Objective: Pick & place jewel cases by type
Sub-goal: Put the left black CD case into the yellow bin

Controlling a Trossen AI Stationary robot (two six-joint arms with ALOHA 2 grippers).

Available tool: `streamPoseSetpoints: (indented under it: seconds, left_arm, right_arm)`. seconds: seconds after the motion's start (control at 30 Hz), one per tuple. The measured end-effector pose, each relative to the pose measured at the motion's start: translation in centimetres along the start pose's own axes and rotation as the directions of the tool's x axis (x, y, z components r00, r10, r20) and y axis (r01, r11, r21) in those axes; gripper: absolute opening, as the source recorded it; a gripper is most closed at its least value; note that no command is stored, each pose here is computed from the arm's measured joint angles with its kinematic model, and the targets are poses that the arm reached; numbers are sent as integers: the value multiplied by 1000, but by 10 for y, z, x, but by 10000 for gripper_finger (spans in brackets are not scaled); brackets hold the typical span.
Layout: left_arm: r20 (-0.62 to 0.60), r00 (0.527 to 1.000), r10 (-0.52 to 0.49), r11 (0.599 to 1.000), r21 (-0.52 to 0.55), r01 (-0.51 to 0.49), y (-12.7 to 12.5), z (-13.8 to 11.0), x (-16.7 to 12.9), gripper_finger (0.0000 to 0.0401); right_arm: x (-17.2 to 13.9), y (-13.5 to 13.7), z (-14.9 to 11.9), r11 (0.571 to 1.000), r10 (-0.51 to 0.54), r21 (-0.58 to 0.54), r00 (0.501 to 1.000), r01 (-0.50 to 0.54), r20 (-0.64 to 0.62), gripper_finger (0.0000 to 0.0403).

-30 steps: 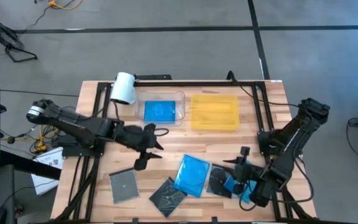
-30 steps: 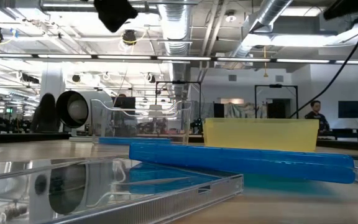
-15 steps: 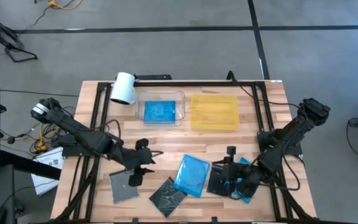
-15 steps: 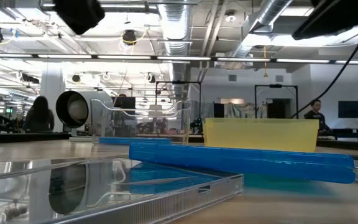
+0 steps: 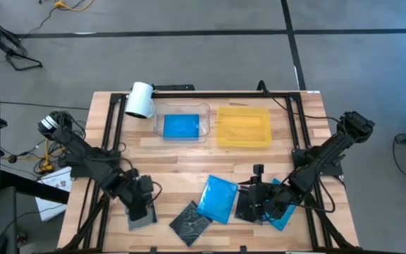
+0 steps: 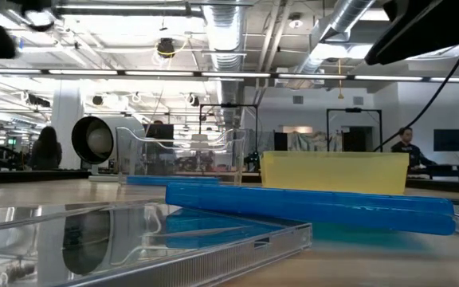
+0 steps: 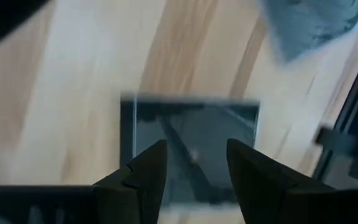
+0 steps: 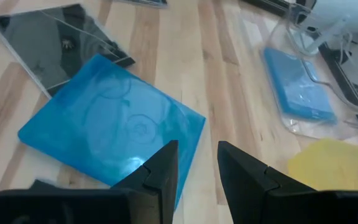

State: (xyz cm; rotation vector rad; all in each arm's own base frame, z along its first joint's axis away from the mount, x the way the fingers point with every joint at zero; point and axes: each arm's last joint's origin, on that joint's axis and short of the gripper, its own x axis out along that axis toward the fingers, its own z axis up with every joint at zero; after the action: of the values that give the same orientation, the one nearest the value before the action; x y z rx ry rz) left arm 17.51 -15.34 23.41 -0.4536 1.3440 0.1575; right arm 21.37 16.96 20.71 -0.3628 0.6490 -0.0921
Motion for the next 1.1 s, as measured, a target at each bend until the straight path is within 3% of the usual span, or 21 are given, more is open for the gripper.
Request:
streamPoseSetpoints:
  seconds: [0.17, 0.33, 0.47, 0.67, 0.87, 1.1]
  left_arm:
    - [-130, 991, 16, 995, -99, -29, -6, -25, 2, 160]
    - [-293, 953, 75, 993, -68, -99, -12, -39, 17, 160]
    - [-357, 929, 95, 992, -43, -117, -15, -42, 26, 160]
    - [-321, 942, 102, 995, 28, -98, -23, -48, 35, 160]
    - [-324, 928, 183, 979, 143, -143, -27, -64, 50, 160]
    - [-259, 936, 240, 964, 175, -199, -27, -72, 52, 160]
  right_arm:
    - [0, -1, 0, 1000, -6, 0, 1000, 6, 0, 107]
    - [5, -6, 1, 1000, -24, -4, 1000, 24, -9, 107]
    - [10, -12, 2, 999, -32, 0, 999, 32, -22, 107]
    - [17, -19, 3, 1000, -25, 0, 999, 25, -41, 107]
    - [18, -21, 4, 999, -28, -17, 999, 27, -41, 107]
    - [18, -21, 4, 1000, -26, -17, 999, 25, -41, 107]
